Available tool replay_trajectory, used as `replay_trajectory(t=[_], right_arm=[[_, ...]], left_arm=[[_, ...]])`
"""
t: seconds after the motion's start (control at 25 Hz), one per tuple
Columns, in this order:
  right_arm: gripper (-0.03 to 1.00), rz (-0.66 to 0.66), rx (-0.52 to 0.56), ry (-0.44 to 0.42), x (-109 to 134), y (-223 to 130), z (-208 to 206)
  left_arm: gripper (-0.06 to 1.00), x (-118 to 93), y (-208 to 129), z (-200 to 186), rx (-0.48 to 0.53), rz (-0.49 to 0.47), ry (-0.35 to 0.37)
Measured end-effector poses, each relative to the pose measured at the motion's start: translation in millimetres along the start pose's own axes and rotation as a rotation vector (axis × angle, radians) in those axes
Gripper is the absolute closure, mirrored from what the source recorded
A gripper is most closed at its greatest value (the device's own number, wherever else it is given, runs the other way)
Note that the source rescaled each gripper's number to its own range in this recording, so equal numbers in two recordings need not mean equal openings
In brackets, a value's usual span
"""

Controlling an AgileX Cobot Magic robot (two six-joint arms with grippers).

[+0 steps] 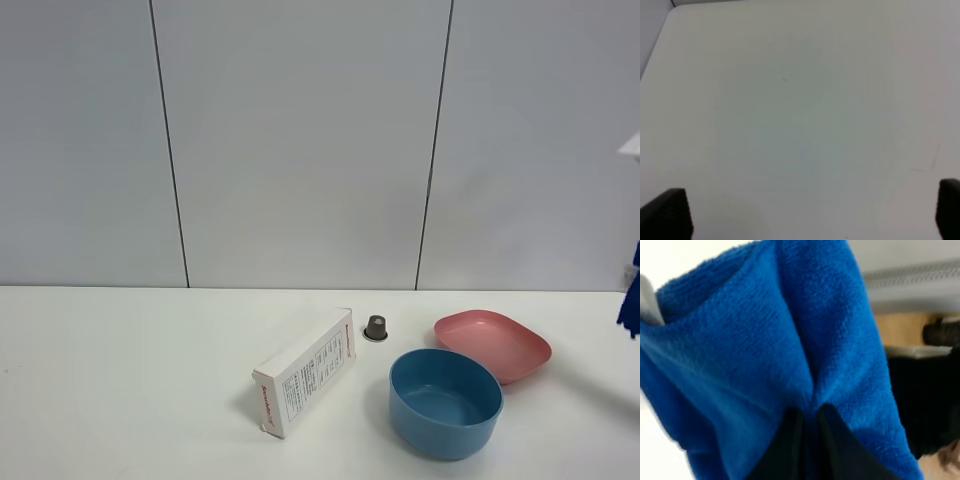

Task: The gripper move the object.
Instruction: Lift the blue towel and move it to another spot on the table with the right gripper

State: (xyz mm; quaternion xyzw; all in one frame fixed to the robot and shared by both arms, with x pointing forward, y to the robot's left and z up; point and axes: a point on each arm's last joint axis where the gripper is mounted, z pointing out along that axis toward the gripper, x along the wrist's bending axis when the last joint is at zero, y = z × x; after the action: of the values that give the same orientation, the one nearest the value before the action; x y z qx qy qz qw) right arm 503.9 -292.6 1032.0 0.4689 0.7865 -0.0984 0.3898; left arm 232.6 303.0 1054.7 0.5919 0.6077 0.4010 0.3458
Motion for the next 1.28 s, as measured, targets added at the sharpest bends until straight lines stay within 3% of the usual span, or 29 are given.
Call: replay_trajectory(t=[0.08, 0.32, 0.56, 0.8, 0.92, 1.2, 1.28], right_arm=[[0.97, -0.030, 0.008, 0.026, 14, -10, 8], [0.97, -0.125, -0.129, 0.099, 39, -12, 19], [0.97, -0.143, -0.075, 0.030, 44, -10, 37], [0.97, -0.038, -0.017, 0.084, 68, -6, 63], [0.97, 0.038, 0.004, 0.147, 85, -4, 68], [0.97, 0.170, -0.087, 0.397, 125, 14, 47], [0.97, 0.209, -0.072, 0.428, 131, 14, 43]], left_arm=[[-0.06, 0, 0, 0, 0.000, 0.000, 0.000], [-0.06, 0, 0, 0, 0.000, 0.000, 0.000], [-0.06, 0, 0, 0, 0.000, 0.000, 0.000], [-0.06, 0, 0, 0, 0.000, 0.000, 0.000], [-0.06, 0, 0, 0, 0.000, 0.000, 0.000], [-0.06, 0, 0, 0, 0.000, 0.000, 0.000], [-0.06, 0, 0, 0, 0.000, 0.000, 0.000]])
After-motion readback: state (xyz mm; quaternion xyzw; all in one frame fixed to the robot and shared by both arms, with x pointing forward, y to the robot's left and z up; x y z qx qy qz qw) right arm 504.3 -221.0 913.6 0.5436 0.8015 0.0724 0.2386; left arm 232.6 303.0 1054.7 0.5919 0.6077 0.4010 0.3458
